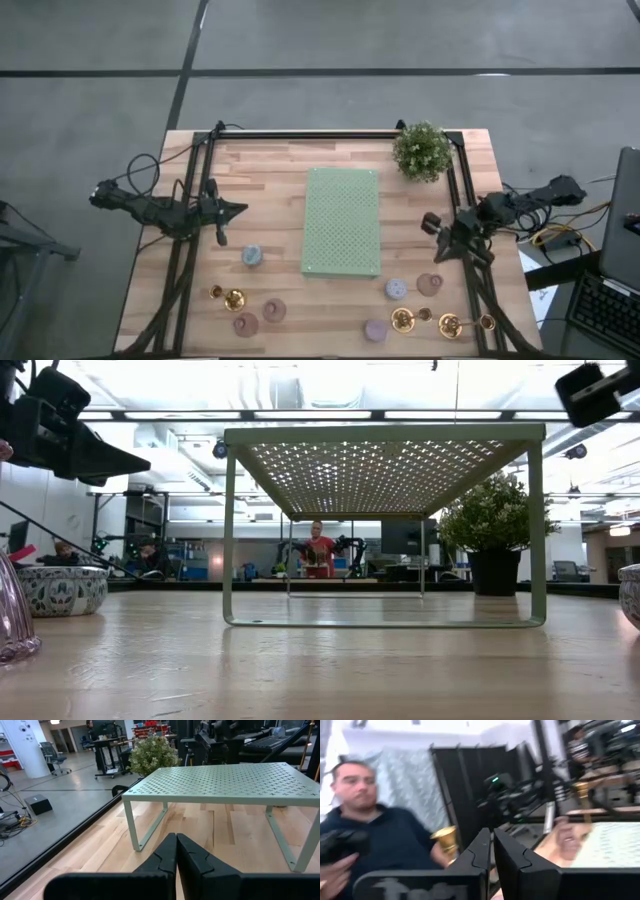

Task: Pick & Place candle stick holders
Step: Put the middle gold candle holder on the shelf

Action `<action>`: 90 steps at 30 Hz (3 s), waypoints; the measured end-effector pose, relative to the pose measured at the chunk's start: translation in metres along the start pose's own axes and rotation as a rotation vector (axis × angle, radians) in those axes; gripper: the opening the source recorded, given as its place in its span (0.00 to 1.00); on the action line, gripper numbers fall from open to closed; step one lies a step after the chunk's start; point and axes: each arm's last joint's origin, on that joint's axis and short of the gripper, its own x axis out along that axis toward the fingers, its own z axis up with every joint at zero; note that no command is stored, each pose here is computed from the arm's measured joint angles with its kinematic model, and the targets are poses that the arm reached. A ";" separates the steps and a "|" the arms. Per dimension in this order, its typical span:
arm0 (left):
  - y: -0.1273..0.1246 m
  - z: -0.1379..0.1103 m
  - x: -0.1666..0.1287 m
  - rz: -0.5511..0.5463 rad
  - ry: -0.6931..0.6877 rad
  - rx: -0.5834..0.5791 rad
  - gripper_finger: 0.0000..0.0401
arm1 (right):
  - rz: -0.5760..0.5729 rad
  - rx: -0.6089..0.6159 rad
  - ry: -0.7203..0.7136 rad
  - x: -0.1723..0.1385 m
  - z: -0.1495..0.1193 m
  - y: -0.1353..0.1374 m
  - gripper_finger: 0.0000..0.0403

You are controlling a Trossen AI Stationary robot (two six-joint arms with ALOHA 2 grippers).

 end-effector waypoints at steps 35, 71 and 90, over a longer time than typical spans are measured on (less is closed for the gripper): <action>0.000 0.000 0.000 -0.002 0.000 0.000 0.03 | 0.044 -0.089 0.307 0.057 -0.050 0.015 0.48; 0.000 0.000 0.000 -0.001 0.000 0.000 0.03 | 0.122 -0.196 0.398 0.110 -0.050 0.017 0.29; 0.000 0.000 0.000 -0.002 0.000 0.000 0.03 | 0.132 -0.238 0.386 0.110 -0.049 0.018 0.06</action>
